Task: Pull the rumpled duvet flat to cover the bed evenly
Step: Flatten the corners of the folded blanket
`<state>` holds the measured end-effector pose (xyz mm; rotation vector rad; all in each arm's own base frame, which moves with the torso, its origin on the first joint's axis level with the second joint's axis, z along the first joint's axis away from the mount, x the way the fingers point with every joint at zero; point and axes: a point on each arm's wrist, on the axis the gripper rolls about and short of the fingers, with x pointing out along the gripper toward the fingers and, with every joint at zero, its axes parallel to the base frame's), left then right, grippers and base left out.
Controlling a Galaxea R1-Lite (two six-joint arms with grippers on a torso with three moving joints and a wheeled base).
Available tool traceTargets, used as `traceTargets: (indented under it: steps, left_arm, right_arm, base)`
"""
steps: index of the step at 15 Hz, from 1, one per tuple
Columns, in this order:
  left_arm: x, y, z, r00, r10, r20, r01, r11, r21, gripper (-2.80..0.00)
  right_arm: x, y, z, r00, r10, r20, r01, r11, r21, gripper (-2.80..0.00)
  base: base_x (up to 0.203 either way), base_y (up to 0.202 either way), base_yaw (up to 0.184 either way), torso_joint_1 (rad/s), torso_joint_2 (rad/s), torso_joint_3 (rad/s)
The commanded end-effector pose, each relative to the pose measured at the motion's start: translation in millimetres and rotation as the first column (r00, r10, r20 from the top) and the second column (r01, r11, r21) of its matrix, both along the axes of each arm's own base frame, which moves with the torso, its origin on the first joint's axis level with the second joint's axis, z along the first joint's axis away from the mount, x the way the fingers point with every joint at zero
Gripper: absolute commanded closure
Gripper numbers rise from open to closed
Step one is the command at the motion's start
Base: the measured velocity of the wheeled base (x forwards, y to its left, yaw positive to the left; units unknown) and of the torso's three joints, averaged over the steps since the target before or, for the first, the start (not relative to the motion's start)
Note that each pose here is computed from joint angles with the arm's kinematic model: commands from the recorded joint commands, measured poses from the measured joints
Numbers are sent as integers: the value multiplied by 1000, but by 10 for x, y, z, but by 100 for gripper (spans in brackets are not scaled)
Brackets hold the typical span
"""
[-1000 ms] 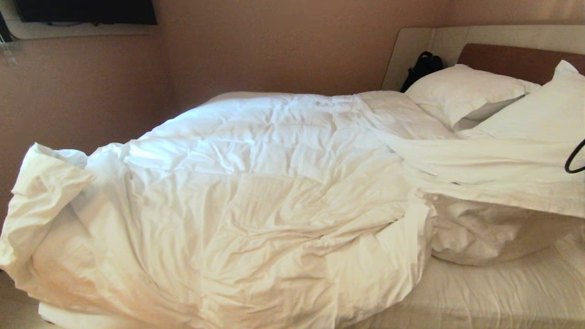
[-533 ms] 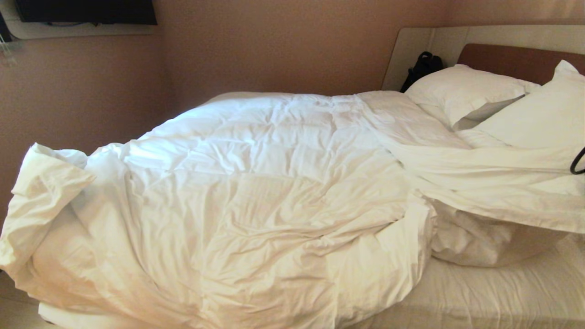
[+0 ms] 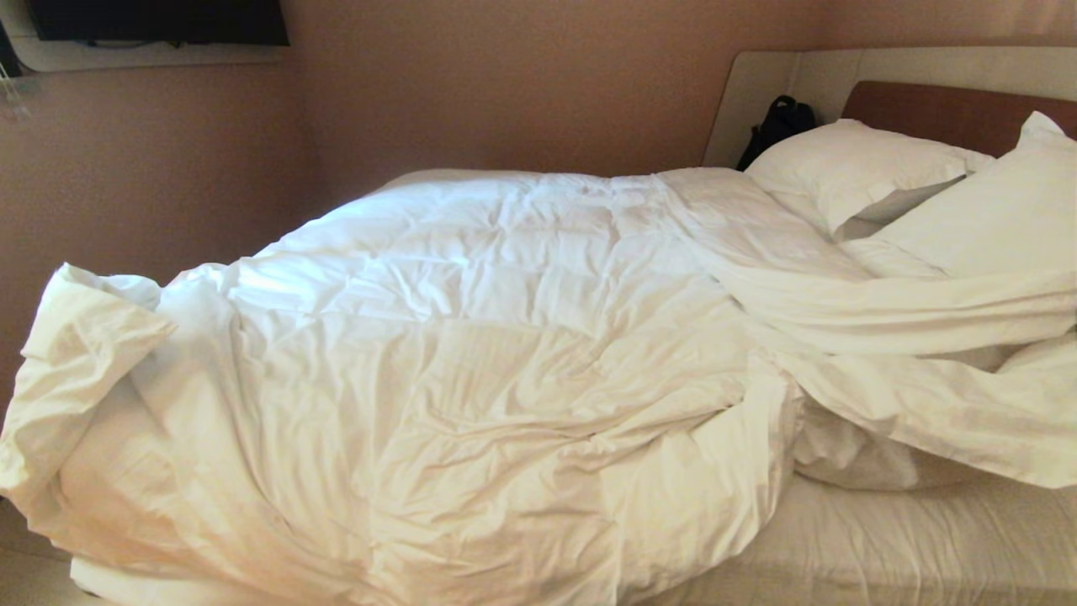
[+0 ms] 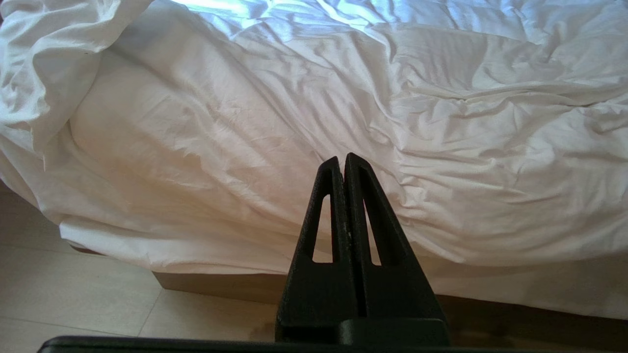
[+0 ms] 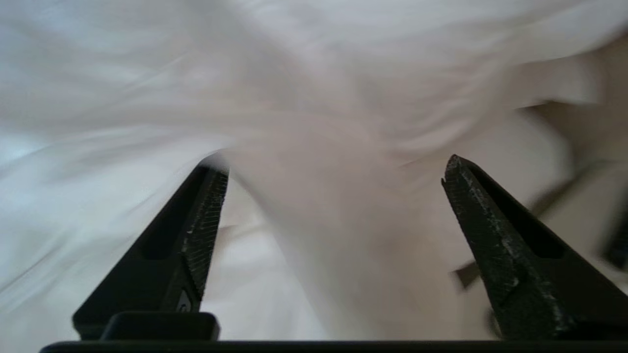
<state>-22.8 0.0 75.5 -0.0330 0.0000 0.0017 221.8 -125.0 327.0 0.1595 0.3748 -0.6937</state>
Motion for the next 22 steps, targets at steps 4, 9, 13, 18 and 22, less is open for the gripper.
traceTargets:
  steps: [4, 9, 13, 18, 22]
  left_arm:
    - [0, 0, 0, 1000, 1, 0, -1, 1000, -1, 0]
    - [0, 0, 0, 1000, 1, 0, -1, 1000, -1, 0]
    - [0, 0, 0, 1000, 1, 0, -1, 1000, -1, 0]
    - [0, 0, 0, 1000, 1, 0, -1, 1000, -1, 0]
    - [0, 0, 0, 1000, 1, 0, -1, 1000, -1, 0]
  right_arm:
    - [-45, 20, -33, 960, 280, 13, -272, 918, 289, -280]
    - [-115, 118, -46, 930, 367, 37, -355, 863, 359, -280]
    - [-31, 580, -64, 834, 551, 18, -509, 757, 410, -280]
    - [239, 1011, -211, 749, 663, 8, -573, 641, 511, 0]
    - [443, 1153, -357, 716, 698, -30, -571, 609, 550, 0]
  base:
    - [0, 0, 0, 0, 0, 0]
    - [0, 0, 0, 0, 0, 0]
    - [0, 0, 0, 0, 0, 0]
    - [0, 0, 0, 0, 0, 0]
    - [0, 0, 0, 0, 0, 0]
